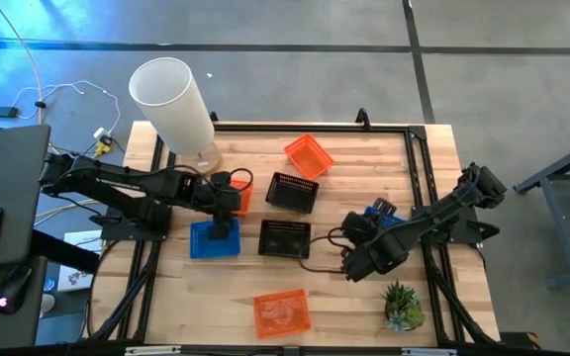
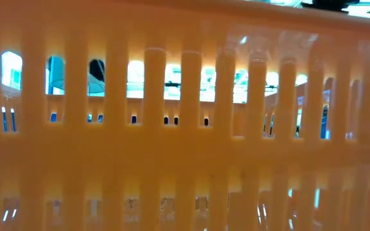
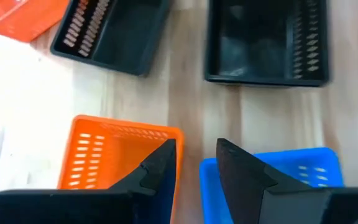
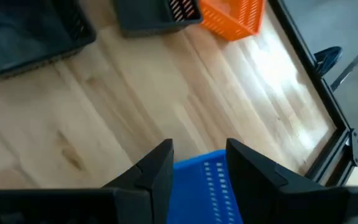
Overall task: Stack baskets by color
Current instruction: Stack the left orange bin on the top right orange bin
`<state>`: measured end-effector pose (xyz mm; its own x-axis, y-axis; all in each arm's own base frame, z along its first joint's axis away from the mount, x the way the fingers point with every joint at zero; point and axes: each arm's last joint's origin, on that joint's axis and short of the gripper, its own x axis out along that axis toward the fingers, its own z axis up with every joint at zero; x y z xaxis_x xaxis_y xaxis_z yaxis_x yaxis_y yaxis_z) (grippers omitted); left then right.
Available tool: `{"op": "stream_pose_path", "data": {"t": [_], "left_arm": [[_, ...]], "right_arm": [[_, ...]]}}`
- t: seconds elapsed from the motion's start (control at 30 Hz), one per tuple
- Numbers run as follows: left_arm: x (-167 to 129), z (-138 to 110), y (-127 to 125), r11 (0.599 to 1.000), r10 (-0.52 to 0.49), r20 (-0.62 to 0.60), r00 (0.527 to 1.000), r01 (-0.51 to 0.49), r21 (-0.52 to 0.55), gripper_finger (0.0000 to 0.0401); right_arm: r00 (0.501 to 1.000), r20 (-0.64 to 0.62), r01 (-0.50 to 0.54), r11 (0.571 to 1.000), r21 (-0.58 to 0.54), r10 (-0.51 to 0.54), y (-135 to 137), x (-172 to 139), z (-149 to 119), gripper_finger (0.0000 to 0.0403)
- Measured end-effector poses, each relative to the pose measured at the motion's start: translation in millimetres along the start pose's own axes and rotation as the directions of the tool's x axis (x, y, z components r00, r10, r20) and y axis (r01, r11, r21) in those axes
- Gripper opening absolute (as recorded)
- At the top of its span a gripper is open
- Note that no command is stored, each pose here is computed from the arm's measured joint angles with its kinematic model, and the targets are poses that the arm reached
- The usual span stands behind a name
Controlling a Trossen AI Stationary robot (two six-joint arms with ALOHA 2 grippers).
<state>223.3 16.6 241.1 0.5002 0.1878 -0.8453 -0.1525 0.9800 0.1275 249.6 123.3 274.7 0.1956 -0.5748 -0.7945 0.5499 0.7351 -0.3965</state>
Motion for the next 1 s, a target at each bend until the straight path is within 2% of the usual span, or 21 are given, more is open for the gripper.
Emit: {"op": "stream_pose_path", "data": {"t": [0.6,0.8,1.0], "left_arm": [[43,-4,17,0.999,0.039,-0.195,0.98,-0.034,0.031,0.0104],[41,-17,22,0.999,0.04,-0.331,0.943,-0.026,0.048,0.0104],[39,-24,21,0.999,0.004,-0.399,0.917,0.012,0.039,0.0104]], "right_arm": [[0.999,-0.034,0.036,0.998,0.059,-0.034,-10,14,15,0.0135],[0.999,-0.034,0.035,0.998,0.059,-0.033,-10,14,15,0.0135],[0.999,-0.033,0.034,0.998,0.06,-0.032,-10,14,15,0.0135]]}}
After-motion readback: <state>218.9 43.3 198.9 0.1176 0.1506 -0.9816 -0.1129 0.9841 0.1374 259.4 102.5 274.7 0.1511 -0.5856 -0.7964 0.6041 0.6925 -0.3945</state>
